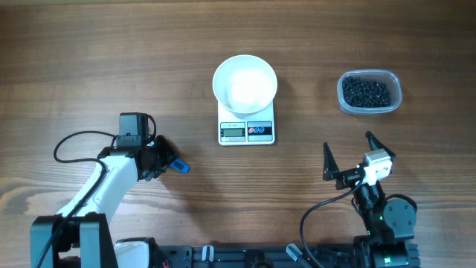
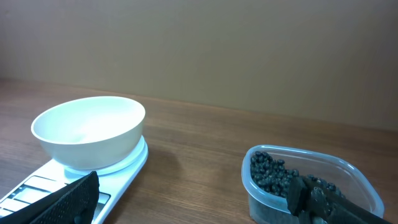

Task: Scoop item into bowl and weigh 150g on scale
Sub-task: 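Close the left gripper on the blue handle and lift the scoop, then bring the scoop toward the right gripper above the scale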

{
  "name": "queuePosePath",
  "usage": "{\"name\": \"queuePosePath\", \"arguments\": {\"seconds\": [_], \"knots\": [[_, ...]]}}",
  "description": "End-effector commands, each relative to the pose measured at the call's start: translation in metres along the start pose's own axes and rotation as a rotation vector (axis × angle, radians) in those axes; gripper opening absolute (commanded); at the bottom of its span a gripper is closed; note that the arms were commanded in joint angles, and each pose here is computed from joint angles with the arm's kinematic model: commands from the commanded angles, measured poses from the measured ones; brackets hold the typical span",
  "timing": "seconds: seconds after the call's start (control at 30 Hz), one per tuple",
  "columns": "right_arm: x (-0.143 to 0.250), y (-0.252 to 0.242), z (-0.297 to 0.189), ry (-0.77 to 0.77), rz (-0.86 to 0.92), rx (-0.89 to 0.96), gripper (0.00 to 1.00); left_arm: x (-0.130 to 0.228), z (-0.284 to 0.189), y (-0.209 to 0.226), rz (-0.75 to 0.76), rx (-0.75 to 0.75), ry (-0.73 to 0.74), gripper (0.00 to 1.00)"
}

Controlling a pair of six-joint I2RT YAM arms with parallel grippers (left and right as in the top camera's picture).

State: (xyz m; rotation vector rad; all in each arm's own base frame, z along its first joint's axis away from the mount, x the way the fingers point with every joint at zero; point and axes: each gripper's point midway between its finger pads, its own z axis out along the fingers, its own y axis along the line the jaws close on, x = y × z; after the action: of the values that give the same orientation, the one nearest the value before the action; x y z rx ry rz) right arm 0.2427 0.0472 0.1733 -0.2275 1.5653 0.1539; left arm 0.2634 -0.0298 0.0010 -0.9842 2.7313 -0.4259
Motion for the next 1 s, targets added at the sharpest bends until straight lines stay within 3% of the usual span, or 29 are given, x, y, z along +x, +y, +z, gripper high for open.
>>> {"name": "queuePosePath", "arguments": {"seconds": [0.0, 0.37, 0.4, 0.6, 0.7, 0.83, 0.97], "knots": [[-0.001, 0.004, 0.0, -0.004, -0.005, -0.019, 1.0, 0.002, 0.005, 0.007, -0.011, -0.026, 0.008, 0.32], [-0.001, 0.004, 0.0, -0.004, -0.005, -0.019, 1.0, -0.001, 0.003, 0.005, -0.008, -0.015, -0.004, 0.1], [-0.001, 0.004, 0.0, -0.004, -0.005, -0.019, 1.0, -0.003, 0.001, 0.003, -0.006, -0.006, -0.015, 0.04], [-0.001, 0.004, 0.0, -0.004, -0.005, -0.019, 1.0, -0.018, -0.025, -0.017, 0.022, 0.082, -0.119, 0.04], [-0.001, 0.004, 0.0, -0.004, -0.005, -0.019, 1.0, -0.014, -0.066, -0.056, 0.079, 0.293, -0.158, 0.04], [-0.001, 0.003, 0.0, -0.004, -0.007, -0.018, 1.0, 0.038, -0.174, -0.135, 0.295, 0.858, -0.085, 0.04], [-0.007, 0.004, 0.0, -0.03, -0.005, -0.022, 1.0, 0.054, -0.237, -0.147, 0.317, 1.037, -0.171, 0.04]]}}
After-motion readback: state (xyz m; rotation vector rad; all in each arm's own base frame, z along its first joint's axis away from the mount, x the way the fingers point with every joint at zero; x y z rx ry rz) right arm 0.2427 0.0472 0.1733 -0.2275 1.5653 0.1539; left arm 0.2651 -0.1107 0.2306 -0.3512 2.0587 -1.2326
